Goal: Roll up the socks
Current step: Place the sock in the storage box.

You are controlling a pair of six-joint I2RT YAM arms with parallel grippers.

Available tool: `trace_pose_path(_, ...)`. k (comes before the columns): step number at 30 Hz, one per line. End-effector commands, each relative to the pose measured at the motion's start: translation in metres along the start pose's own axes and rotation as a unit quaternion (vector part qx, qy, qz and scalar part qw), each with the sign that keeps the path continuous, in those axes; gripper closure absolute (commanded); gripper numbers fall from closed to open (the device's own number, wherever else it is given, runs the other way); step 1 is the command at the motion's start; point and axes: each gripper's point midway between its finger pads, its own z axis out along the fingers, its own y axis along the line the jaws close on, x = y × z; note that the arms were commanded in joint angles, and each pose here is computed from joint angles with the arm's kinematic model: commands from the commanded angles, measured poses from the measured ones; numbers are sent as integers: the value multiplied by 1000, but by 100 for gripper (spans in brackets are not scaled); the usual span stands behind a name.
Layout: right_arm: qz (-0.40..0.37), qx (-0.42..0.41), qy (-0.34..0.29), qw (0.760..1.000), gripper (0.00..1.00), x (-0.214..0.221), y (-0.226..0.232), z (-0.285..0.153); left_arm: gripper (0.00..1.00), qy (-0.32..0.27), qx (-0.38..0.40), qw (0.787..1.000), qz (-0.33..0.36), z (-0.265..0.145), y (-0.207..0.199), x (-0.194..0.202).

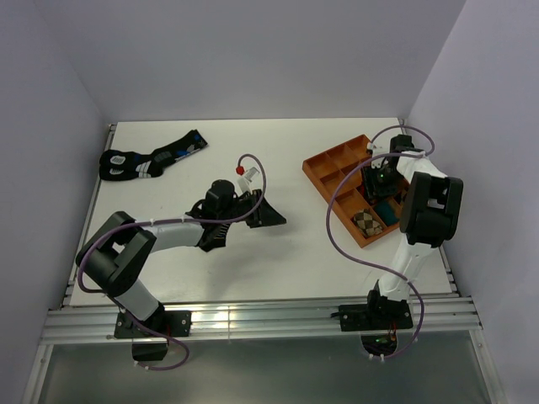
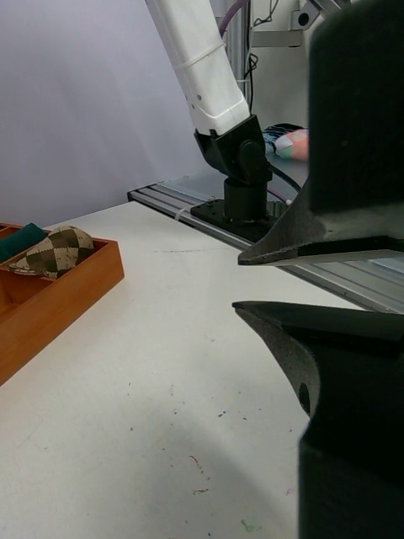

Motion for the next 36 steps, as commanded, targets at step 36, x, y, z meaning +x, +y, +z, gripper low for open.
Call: trace_pose_path(36, -8, 82, -81, 993, 29, -32, -10, -95, 71, -29, -33, 999, 15, 8, 0, -28)
